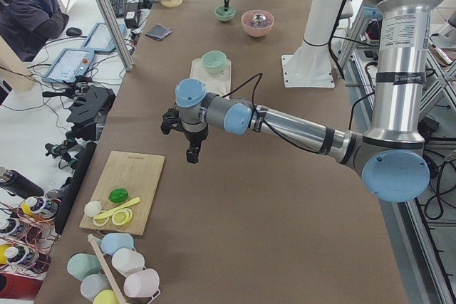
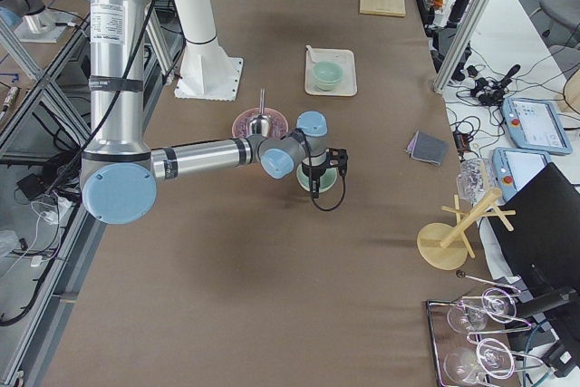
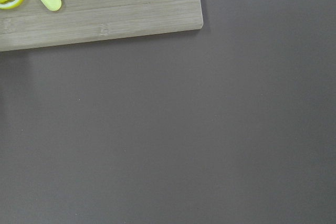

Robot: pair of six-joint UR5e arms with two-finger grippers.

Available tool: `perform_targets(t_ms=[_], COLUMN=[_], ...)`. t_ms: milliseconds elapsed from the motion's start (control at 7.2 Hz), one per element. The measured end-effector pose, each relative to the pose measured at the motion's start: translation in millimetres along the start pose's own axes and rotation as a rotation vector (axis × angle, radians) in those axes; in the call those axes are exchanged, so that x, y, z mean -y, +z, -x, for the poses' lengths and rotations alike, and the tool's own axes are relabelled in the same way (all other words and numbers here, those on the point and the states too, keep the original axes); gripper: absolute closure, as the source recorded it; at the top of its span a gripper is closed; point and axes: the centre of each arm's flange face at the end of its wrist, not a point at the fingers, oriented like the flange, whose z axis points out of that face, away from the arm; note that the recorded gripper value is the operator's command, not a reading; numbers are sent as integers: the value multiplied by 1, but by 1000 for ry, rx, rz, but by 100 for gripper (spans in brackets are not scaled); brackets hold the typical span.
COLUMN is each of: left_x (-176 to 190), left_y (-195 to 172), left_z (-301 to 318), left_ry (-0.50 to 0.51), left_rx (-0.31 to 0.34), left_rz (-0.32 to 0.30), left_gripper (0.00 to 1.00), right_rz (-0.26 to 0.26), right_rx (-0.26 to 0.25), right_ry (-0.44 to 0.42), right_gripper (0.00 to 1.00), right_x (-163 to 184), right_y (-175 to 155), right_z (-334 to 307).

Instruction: Stack green bowls together

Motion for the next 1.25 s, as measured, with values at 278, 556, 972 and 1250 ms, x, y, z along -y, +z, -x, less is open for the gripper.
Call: perform_targets(t_ms=[278,556,972,1250], left_x=[-2,-4,-5,-5], left_y=[1,1,2,3], left_z=[1,2,3,4], left_ry=[-1,-3,-5,-5], left_rx=[0,0,1,1], left_rz=[2,3,5,5], left_gripper=[2,2,2,2], right_rz=[-3,-14,-44,-36], right_rx=[6,26,79,119], right_ry=[4,1,33,112], right_gripper=[93,100,100,100], right_x=[0,1,30,63], right_y=[-2,-12,-38,-63], right_z=[2,12,69,167])
